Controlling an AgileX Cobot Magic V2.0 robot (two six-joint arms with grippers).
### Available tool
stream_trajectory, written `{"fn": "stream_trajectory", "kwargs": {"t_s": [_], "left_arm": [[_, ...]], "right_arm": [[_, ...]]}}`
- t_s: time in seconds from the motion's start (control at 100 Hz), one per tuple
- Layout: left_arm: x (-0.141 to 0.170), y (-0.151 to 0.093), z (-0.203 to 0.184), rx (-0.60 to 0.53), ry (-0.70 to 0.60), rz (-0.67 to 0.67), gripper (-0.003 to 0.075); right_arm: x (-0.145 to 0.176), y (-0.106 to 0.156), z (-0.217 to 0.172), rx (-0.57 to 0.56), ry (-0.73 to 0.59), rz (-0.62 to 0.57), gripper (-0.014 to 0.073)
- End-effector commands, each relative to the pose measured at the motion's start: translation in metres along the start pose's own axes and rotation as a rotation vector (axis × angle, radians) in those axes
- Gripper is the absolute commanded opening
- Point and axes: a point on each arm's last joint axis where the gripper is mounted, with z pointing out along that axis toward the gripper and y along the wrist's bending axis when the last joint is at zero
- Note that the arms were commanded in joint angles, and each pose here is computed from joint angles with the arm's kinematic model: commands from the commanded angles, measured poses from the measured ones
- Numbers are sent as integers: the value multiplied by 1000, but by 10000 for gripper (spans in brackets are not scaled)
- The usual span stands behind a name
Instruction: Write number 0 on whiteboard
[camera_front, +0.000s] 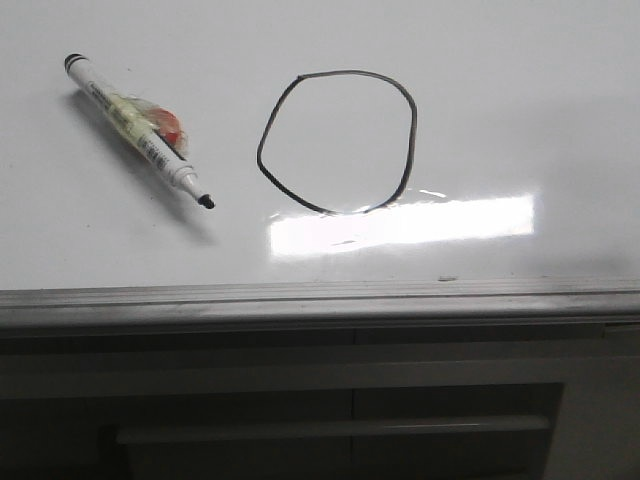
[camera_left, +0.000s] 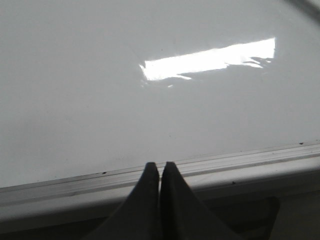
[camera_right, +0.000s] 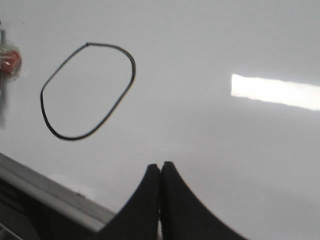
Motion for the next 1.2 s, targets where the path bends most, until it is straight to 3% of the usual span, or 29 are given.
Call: {"fn": "stream_trajectory", "kwargs": {"t_s": [0.0, 0.27, 0.62, 1.19], "left_arm": [[5, 1, 1, -11, -42, -15, -20], [5, 1, 1, -11, -42, -15, -20], [5, 1, 1, -11, -42, -15, -20], [5, 1, 1, -12, -42, -17, -20]], "right_arm": [[4, -1, -6, 10, -116, 16, -69], [55, -4, -34, 95, -48, 5, -69], [74, -14, -67, 313, 5, 37, -69], [76, -15, -67, 331, 32, 37, -69]]}}
